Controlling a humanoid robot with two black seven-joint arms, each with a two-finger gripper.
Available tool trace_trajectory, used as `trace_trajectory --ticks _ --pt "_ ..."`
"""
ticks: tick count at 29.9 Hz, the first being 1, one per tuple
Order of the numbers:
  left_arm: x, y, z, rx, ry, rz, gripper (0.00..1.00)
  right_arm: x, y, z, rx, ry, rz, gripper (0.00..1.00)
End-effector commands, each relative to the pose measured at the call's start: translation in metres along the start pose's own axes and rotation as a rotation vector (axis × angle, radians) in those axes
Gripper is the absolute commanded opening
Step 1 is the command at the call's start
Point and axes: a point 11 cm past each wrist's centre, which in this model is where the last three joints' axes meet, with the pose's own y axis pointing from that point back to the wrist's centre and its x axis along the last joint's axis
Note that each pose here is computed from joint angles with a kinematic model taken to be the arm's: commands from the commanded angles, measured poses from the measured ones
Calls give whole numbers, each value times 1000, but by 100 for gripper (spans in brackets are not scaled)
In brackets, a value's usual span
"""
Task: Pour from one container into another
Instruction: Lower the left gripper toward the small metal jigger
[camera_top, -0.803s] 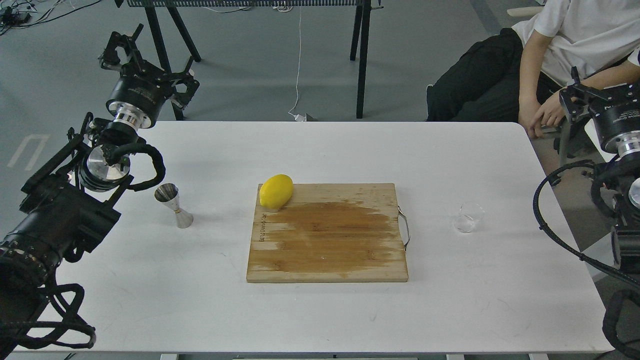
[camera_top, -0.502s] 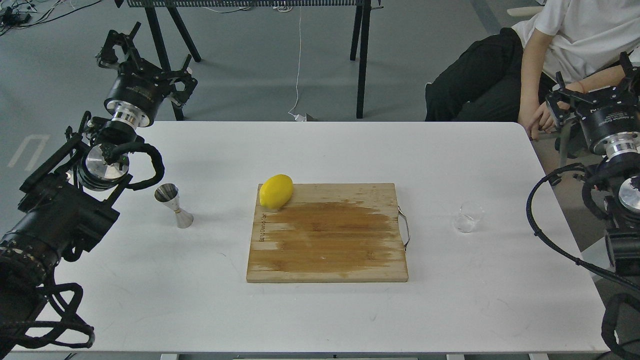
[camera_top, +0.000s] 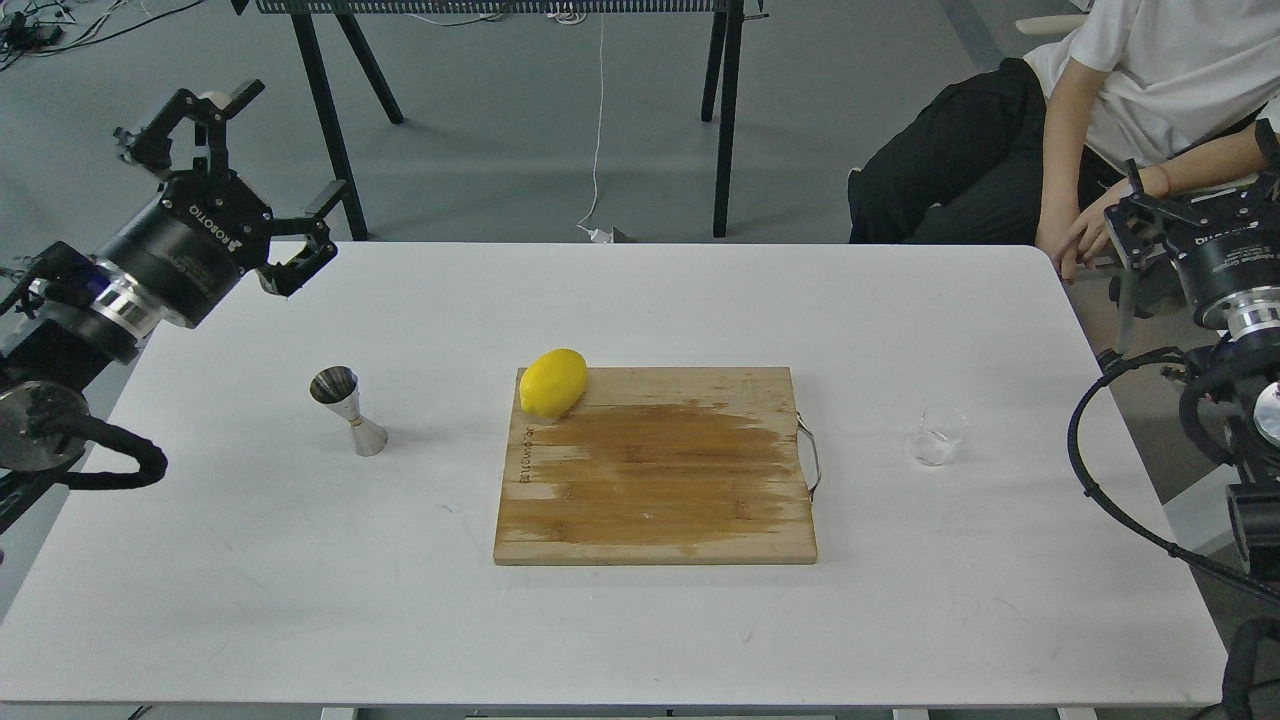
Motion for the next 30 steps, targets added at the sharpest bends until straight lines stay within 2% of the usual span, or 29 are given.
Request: trace_trajectory --ticks 1,4,7,12,16,22,30 --pt "-23 36 -4 142 -133 -72 100 9 7 -11 21 11 23 100" --pt "-25 54 -10 213 -276 -69 99 12 10 -20 40 27 31 100" --pt "-22 65 -21 219 -456 -51 96 12 11 -25 57 33 31 100" --pt "-34 88 -68 314 -741 -66 96 13 11 -24 58 34 33 100" --pt "-41 102 -100 319 -1077 -143 96 11 10 -24 57 34 27 100" --pt "-24 127 -143 328 -1429 -203 96 12 10 -21 46 39 29 100" --pt "19 134 -206 468 -1607 -247 94 12 10 -15 32 38 29 100"
